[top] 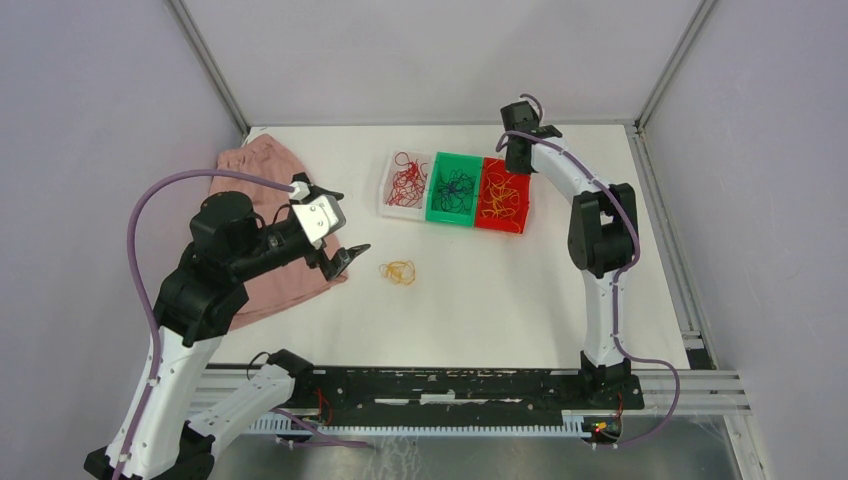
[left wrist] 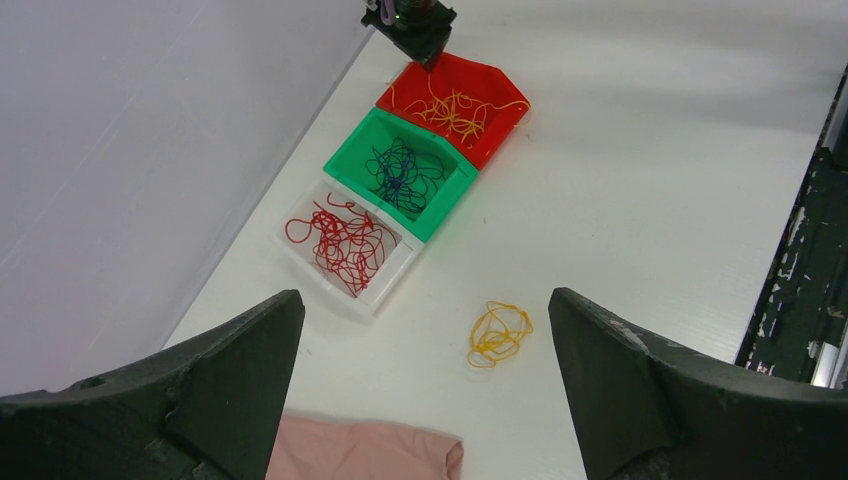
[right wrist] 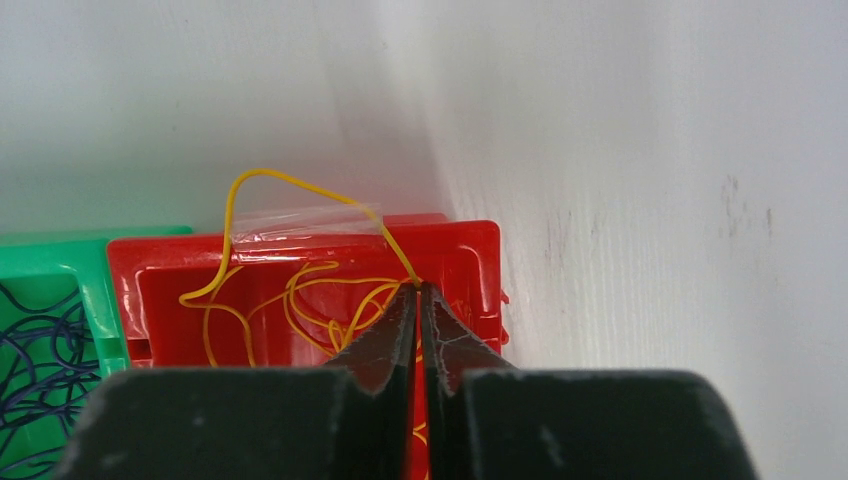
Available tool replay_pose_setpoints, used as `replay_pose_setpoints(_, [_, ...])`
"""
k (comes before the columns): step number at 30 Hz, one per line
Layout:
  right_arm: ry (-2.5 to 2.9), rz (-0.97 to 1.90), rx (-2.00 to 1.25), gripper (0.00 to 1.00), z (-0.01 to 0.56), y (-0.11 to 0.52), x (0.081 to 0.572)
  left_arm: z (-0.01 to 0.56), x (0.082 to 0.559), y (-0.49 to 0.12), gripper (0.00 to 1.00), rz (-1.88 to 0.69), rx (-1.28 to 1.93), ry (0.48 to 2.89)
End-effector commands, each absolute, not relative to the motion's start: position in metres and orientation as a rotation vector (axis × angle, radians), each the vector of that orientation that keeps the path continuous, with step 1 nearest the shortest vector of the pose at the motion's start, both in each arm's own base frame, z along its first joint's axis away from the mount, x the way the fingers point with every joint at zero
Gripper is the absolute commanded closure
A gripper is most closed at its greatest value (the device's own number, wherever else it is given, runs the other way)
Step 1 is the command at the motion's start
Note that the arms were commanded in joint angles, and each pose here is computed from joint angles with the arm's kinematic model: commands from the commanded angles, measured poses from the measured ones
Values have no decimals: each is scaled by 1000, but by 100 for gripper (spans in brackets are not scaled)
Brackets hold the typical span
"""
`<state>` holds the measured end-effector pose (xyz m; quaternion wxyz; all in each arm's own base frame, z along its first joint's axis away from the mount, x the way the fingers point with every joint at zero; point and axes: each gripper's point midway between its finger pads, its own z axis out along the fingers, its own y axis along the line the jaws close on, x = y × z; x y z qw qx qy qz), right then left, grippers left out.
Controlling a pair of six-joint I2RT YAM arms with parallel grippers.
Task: Untangle the cables
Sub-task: Place the cable in the bin.
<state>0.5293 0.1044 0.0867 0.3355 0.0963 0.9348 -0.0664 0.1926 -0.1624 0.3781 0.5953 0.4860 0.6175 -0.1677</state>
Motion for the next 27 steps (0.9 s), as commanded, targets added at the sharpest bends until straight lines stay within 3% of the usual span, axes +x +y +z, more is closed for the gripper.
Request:
replay_pose_setpoints(1, [2382, -168, 273, 99, 97, 110, 540, 395, 194, -162, 1, -341, 1146, 1349])
replay_pose_setpoints(15, [2400, -179, 220, 100, 80, 128, 500, 392, 192, -163, 1, -356, 1150, 1351])
replay_pose_setpoints(27, [2488, -278, 110, 100, 42, 136, 501, 390, 194, -162, 1, -349, 1148, 1355])
